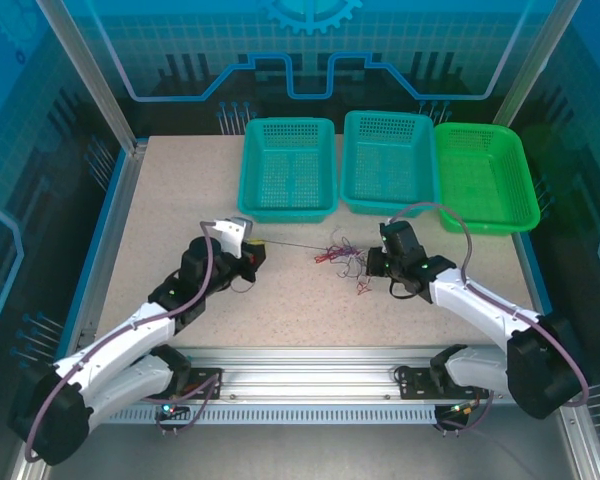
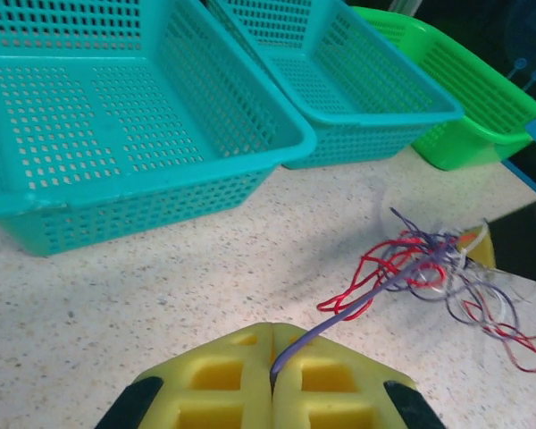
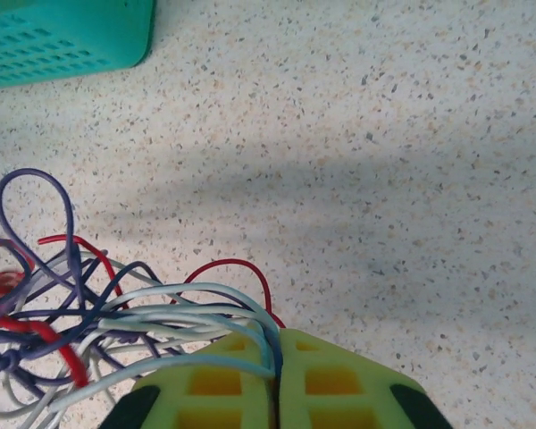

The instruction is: Untangle the cables

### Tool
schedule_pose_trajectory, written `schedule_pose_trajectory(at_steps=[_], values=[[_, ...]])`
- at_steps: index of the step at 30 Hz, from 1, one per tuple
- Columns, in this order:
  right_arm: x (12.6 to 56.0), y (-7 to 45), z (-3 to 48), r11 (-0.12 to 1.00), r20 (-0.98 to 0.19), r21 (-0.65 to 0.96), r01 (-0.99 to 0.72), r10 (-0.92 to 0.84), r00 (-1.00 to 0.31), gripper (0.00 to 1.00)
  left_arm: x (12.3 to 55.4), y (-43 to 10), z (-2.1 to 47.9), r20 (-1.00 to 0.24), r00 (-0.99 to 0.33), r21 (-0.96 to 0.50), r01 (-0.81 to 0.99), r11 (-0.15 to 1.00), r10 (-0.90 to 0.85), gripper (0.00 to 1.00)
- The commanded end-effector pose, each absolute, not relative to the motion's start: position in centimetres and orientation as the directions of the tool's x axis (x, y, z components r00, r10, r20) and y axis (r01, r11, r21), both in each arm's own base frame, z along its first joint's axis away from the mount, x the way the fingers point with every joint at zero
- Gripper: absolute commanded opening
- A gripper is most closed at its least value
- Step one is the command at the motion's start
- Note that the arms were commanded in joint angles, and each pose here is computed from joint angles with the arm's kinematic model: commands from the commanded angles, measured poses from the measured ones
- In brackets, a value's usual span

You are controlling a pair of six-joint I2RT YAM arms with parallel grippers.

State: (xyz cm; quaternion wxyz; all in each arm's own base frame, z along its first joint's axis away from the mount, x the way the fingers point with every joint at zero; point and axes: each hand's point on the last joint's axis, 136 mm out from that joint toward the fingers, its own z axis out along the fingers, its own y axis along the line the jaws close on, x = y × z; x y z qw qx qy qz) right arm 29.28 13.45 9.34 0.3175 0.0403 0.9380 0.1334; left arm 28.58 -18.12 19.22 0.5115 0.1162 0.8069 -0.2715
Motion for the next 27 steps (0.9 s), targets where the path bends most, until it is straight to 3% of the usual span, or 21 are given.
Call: schedule_pose_trajectory(at_steps=[1,7,13,16,21,24,27], values=[[28.8,12.1,8.4,0.983,-0.563,0.182,0.007,0.110,-0.819,0.14,29.1,-19.0,21.2,-0.892,-0.425,-0.378,0.511,0.772,-0.155,0.00],[28.7,18.7,11.6,0.948,-0.617,0.134,-0.287,-0.147,-0.774,0.35,29.7,-19.8,17.8,-0.861,-0.496,-0.371,0.466,0.803,-0.111,0.00],[29.5,22.7,10.8,0.930,-0.593,0.106,-0.353,-0.226,-0.773,0.44,30.1,-18.4,15.6,-0.829,-0.549,-0.356,0.373,0.857,-0.106,0.00],[30.3,24.2,9.9,0.926,-0.584,0.067,-0.373,-0.267,-0.767,0.53,29.8,-18.0,15.2,-0.822,-0.559,-0.352,0.355,0.866,-0.105,0.00],[31.9,22.4,6.9,0.978,-0.513,-0.053,-0.201,-0.199,-0.835,0.56,29.7,-16.3,15.3,-0.822,-0.552,-0.338,0.280,0.899,-0.137,0.00],[30.9,22.3,4.6,0.993,-0.480,-0.027,-0.112,-0.111,-0.870,0.56,29.7,-14.3,15.6,-0.825,-0.537,-0.316,0.183,0.931,-0.175,0.00],[29.9,20.2,2.6,0.994,-0.436,-0.106,-0.016,-0.061,-0.898,0.60,29.5,-12.6,16.3,-0.838,-0.510,-0.294,0.118,0.948,-0.196,0.00]])
